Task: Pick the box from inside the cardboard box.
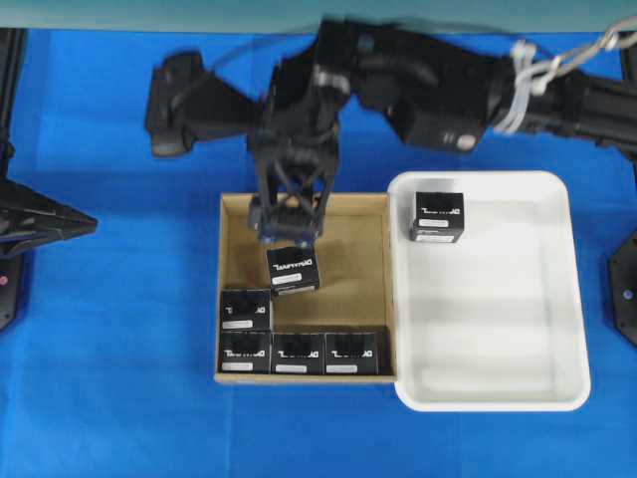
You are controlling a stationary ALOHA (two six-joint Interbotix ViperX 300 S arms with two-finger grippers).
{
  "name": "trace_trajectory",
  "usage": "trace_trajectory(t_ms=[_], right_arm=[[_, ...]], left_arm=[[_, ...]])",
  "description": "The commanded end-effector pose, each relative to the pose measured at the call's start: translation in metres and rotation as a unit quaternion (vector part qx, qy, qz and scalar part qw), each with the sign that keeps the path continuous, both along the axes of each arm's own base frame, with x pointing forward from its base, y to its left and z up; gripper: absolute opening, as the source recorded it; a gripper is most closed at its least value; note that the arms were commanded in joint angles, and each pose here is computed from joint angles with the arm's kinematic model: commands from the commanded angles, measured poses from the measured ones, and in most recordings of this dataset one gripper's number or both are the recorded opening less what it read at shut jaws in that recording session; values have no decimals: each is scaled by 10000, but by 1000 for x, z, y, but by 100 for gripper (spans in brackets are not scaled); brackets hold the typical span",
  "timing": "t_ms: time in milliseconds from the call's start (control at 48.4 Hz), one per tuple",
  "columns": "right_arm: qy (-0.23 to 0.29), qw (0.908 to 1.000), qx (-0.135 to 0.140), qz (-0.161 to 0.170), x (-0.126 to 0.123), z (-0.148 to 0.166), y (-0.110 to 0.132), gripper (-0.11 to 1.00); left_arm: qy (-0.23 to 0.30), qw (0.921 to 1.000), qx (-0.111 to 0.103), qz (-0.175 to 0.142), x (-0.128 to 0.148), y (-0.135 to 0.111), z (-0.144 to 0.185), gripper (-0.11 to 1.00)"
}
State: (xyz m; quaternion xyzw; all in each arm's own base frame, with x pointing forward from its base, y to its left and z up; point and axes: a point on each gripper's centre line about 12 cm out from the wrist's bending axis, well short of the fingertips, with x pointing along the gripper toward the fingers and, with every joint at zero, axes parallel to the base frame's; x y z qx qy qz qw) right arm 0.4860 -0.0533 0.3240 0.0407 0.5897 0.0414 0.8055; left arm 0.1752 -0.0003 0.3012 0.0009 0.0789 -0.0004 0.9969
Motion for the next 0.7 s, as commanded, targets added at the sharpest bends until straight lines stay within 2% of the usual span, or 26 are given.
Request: trace_trajectory(t_ms=[0, 228, 683], right_arm=[[-82, 9999, -10, 93, -2, 24, 4, 98], [-478, 9988, -57, 105, 0, 59, 7, 98], [-386, 9992, -41, 122, 0, 56, 10, 98]], left_arm=[[-138, 9999, 7, 9, 1, 0, 11, -7], [-153, 9999, 7, -14, 1, 0, 12, -7], [-176, 9998, 6, -45, 0, -2, 13, -7]])
